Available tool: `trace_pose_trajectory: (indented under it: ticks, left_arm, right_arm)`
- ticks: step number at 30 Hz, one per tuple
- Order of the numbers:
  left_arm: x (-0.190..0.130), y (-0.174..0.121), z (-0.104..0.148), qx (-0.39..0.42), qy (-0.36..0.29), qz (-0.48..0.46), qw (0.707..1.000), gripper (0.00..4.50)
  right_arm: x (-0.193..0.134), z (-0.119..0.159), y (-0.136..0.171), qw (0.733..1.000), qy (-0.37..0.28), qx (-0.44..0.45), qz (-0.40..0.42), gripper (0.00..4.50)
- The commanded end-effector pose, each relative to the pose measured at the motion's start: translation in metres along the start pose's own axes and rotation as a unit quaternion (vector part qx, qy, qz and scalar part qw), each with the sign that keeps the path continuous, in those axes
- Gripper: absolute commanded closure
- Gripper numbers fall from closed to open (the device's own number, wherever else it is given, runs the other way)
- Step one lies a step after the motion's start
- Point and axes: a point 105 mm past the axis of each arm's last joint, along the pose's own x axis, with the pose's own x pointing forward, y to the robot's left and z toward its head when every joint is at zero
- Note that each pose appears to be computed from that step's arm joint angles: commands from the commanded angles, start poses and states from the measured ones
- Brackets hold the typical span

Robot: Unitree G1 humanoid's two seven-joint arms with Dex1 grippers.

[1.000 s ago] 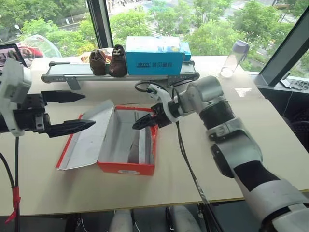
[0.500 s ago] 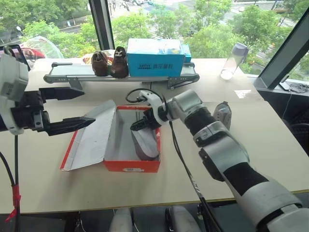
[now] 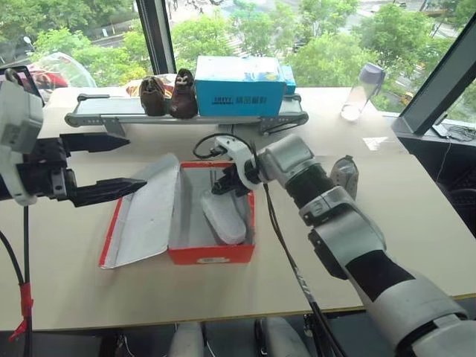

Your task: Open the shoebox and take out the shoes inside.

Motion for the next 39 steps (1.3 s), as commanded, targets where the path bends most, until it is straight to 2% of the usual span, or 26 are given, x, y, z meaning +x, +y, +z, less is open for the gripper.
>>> trace_pose_trajectory:
  ticks: [1,6,7,8,14,18,19,25,32,39]
  left_arm:
    - [-0.004,0.002,0.012,0.030,-0.003,0.003,1.000,0.00]
    - [0.000,0.004,0.009,0.028,-0.004,-0.003,1.000,0.00]
    - [0.001,0.005,0.008,0.028,-0.004,-0.005,1.000,0.00]
    - [0.003,0.005,0.008,0.027,-0.006,-0.008,1.000,0.00]
    - [0.010,0.009,0.005,0.030,-0.010,-0.021,0.999,0.00]
    - [0.014,0.011,0.006,0.034,-0.013,-0.028,0.999,0.00]
    - [0.014,0.011,0.007,0.034,-0.013,-0.029,0.999,0.00]
    - [0.014,0.010,0.007,0.035,-0.011,-0.030,0.999,0.00]
    - [0.011,0.006,0.005,0.031,-0.007,-0.025,0.999,0.00]
    - [0.012,0.003,0.004,0.030,-0.008,-0.021,0.999,0.00]
  right_arm:
    - [-0.040,0.042,0.020,0.996,-0.071,-0.043,0.019,4.47]
    - [-0.073,0.051,0.028,0.995,-0.093,-0.038,0.026,4.47]
    - [-0.076,0.048,0.027,0.995,-0.091,-0.038,0.022,3.93]
    - [-0.078,0.042,0.024,0.996,-0.084,-0.032,0.016,3.75]
    - [-0.057,0.003,0.017,0.998,-0.035,0.048,0.028,1.69]
    - [-0.037,-0.010,0.016,0.995,-0.023,0.090,0.036,0.23]
    - [-0.033,-0.010,0.015,0.994,-0.023,0.100,0.035,0.06]
    - [-0.023,-0.012,0.010,0.990,-0.018,0.138,0.034,0.06]
    - [-0.017,-0.013,0.000,0.990,-0.014,0.140,0.014,0.06]
    - [0.009,-0.032,0.000,0.989,0.010,0.145,0.014,0.06]
